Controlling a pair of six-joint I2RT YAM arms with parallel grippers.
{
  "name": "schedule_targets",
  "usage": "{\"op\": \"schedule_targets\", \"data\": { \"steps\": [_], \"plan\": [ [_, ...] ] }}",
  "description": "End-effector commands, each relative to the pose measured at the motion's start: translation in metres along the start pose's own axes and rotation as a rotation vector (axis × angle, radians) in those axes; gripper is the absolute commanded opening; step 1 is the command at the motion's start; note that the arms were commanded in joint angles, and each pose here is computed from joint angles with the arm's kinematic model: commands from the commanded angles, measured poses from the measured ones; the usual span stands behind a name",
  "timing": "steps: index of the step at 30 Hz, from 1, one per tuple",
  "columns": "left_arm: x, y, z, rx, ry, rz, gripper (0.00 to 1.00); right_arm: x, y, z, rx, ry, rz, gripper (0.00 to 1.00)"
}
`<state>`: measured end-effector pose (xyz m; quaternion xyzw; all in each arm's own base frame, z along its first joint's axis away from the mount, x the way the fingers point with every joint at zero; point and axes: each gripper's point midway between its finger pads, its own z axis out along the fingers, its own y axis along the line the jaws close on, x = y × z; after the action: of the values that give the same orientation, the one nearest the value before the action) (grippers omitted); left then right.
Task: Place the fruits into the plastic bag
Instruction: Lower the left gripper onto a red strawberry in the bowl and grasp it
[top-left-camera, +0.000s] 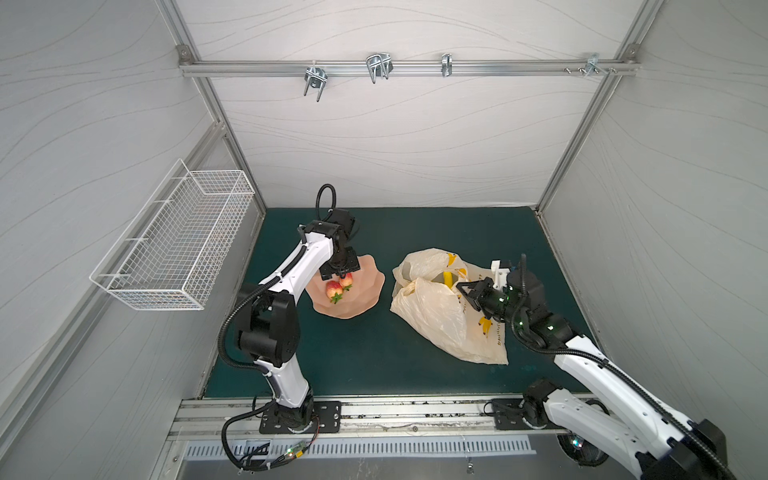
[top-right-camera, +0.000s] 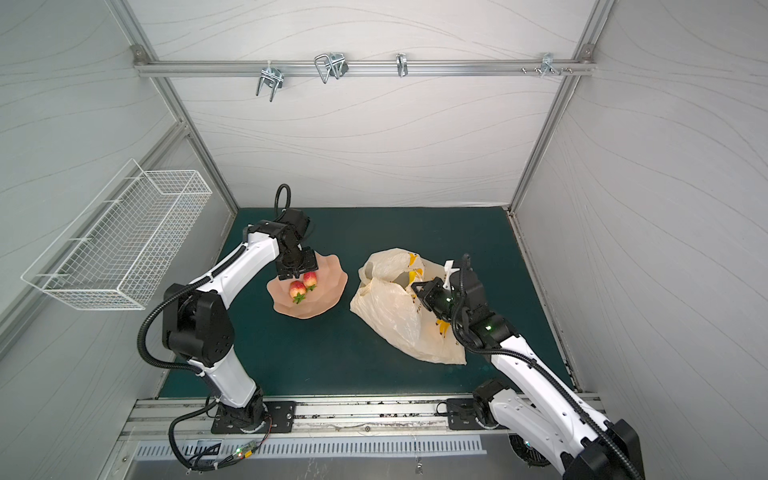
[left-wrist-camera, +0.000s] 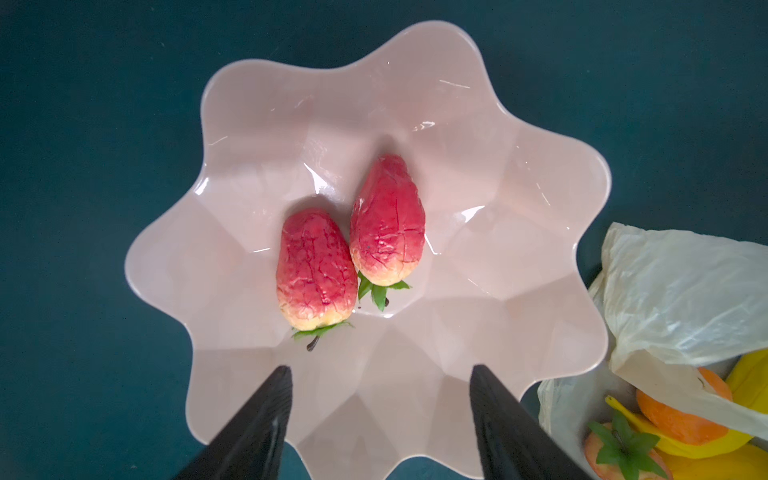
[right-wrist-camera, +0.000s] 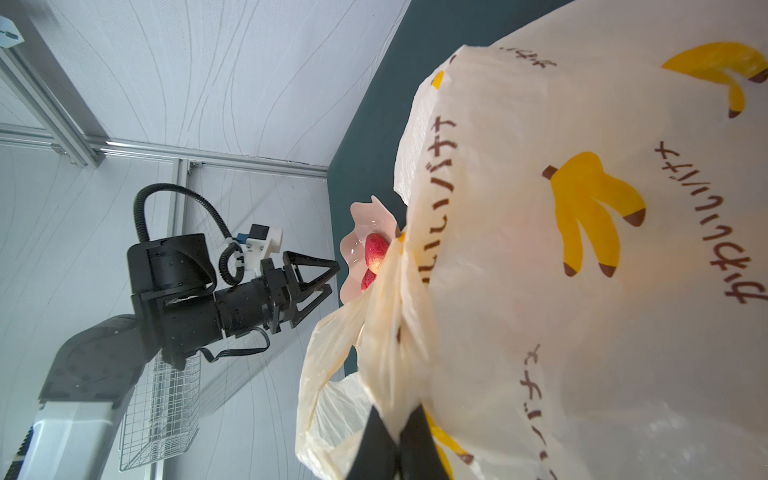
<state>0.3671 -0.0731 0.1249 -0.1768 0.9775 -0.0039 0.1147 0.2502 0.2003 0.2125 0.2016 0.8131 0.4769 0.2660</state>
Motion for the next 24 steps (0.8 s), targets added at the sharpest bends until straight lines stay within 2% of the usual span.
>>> {"op": "schedule_targets", "data": {
  "steps": [1, 10, 24],
  "plan": [
    [-0.008, -0.005, 0.010, 0.012, 0.007, 0.015, 0.69, -0.004, 0.004, 0.001, -0.019, -0.012, 0.011, 0.00],
    [-0.014, -0.008, 0.040, -0.013, 0.053, 0.019, 0.64, -0.007, 0.005, 0.002, -0.016, -0.014, 0.013, 0.00],
    [-0.024, -0.009, 0.066, -0.026, 0.083, 0.036, 0.59, -0.008, 0.005, 0.003, -0.013, -0.020, 0.019, 0.00]
  ]
}}
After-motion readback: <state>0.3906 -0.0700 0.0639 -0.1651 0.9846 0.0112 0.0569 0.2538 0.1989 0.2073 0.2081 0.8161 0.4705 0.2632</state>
